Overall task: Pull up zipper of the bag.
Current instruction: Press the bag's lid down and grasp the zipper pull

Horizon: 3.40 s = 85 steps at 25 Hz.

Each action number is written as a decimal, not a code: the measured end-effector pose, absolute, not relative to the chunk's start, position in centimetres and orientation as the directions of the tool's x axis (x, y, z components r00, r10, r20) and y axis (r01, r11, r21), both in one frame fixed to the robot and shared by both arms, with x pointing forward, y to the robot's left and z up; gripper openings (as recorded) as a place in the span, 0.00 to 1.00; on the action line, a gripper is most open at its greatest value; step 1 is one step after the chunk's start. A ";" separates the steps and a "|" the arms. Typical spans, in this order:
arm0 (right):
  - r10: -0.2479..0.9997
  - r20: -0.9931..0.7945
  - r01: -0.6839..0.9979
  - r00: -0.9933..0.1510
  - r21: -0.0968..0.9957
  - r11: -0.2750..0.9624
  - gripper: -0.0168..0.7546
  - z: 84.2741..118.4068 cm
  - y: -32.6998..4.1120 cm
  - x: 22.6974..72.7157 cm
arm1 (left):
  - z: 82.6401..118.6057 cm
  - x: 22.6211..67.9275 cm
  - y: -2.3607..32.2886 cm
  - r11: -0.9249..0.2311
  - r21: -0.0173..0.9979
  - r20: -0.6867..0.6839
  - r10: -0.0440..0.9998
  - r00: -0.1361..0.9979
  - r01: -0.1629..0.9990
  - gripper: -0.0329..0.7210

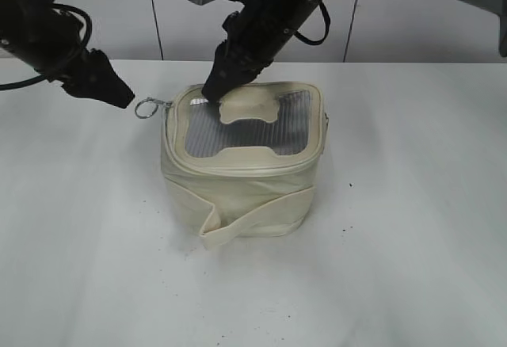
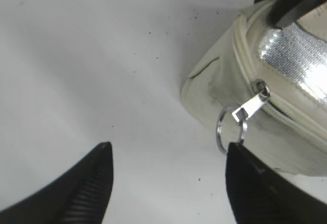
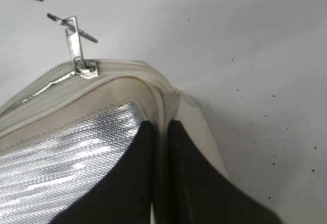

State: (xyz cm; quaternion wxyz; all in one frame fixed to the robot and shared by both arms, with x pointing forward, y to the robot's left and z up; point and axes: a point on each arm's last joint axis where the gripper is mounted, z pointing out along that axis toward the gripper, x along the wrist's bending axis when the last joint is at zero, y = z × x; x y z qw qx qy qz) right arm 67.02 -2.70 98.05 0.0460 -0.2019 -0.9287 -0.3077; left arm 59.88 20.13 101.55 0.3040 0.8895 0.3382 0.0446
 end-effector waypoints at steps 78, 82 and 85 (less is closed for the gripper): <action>0.432 0.224 0.484 -0.874 0.485 0.728 0.04 99.2 -2.8 67.0 | 99.8 55.3 14.9 -0.642 0.264 -0.446 0.581 0.681 0.720 0.41; 0.432 0.226 0.486 -0.873 0.483 0.728 0.04 99.2 -2.8 67.0 | 98.8 52.9 13.8 -0.666 0.216 -0.484 0.562 0.671 0.714 0.41; 0.434 0.227 0.488 -0.872 0.482 0.728 0.04 99.2 -2.8 67.0 | 98.7 50.9 12.2 -0.688 0.207 -0.520 0.525 0.674 0.696 0.41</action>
